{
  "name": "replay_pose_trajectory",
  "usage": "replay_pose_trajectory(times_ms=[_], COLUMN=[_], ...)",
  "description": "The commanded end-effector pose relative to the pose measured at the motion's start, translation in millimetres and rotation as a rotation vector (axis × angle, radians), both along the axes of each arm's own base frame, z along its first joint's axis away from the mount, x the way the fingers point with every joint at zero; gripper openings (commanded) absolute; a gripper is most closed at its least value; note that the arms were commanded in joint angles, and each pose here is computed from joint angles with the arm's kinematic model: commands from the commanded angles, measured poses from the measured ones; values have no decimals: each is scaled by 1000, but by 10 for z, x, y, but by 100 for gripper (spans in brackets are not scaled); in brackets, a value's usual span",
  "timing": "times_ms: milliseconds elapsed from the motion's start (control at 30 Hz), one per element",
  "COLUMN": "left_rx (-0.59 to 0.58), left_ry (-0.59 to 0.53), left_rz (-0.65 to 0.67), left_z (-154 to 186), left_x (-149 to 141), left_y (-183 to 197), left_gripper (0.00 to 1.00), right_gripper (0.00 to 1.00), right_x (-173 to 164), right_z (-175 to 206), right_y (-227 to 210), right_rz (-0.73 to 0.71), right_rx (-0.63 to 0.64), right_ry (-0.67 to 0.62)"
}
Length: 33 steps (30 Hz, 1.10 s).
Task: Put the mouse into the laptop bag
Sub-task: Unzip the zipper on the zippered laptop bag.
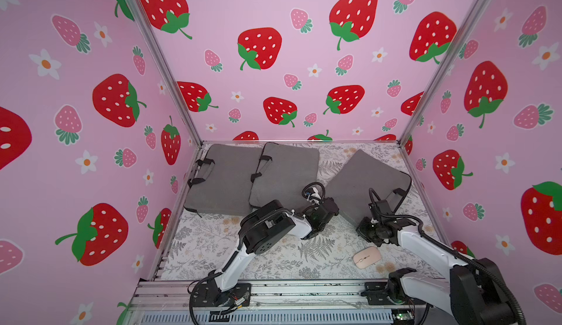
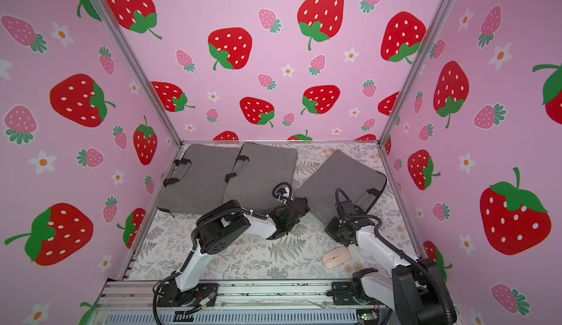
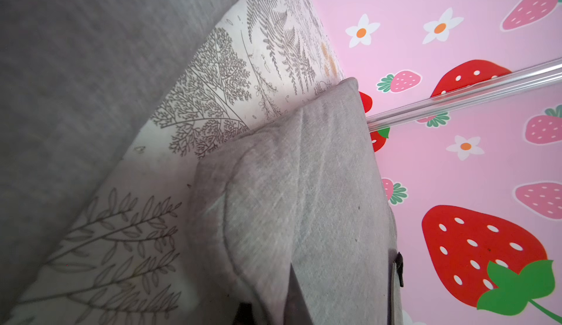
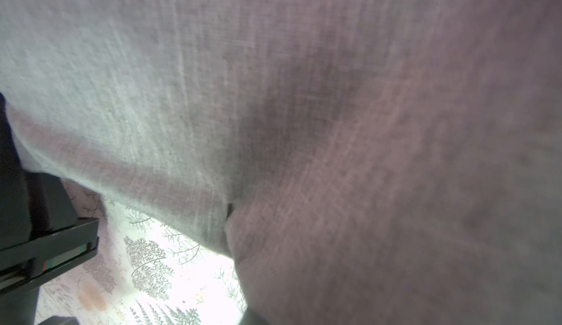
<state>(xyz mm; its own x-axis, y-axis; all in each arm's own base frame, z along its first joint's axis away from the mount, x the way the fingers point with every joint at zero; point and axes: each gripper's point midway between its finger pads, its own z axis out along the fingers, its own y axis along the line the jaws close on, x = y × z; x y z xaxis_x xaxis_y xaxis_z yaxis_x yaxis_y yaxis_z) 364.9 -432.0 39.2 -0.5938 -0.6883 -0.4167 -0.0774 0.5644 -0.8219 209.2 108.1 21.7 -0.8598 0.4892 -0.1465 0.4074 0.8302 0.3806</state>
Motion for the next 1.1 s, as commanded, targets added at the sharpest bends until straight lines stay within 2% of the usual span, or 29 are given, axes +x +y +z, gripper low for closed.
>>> replay_pose_trajectory(times_ms=[0,67,167,300,333,367,467,500,533,567,633,733,833,1067], left_rx=[-21,-36,-53,-59,-59,-54,-58,-66,-72,-79,-82,-87,-86,-86], left_ry=[-22,-38,-56,-97,-96,-90,-82,-84,-82,-75,-66,-59,-61,-66], left_rz=[-47,-34,-7,-4,-5,-1,2,-3,-11,-14,-24,-34,-40,-43], left_z=[75,106,141,194,193,175,124,125,108,88,57,29,16,0], left_x=[-171,-198,-247,-363,-386,-388,-384,-376,-378,-379,-372,-372,-361,-367], left_y=[-91,-7,123,133,115,120,136,126,115,109,95,60,24,-40], left_gripper=[0,0,0,0,4,13,12,10,2,0,0,0,0,0], right_gripper=[0,0,0,0,0,0,0,0,0,0,0,0,0,0], right_x=[183,133,103,30,-1,-35,-112,-116,-143,-168,-168,-53,-97,-18], right_z=[228,207,167,45,-18,-71,-152,-145,-146,-133,-84,36,53,200], right_y=[129,-26,-173,-331,-382,-420,-511,-515,-525,-533,-516,-342,-243,64], right_rz=[47,-3,-70,-166,-204,-235,-298,-302,-306,-311,-306,-237,-211,-155], right_rx=[34,13,55,65,72,86,83,83,77,71,80,168,182,255], right_ry=[-105,-114,-135,-93,-74,-53,-11,-8,8,21,22,-54,-34,-95])
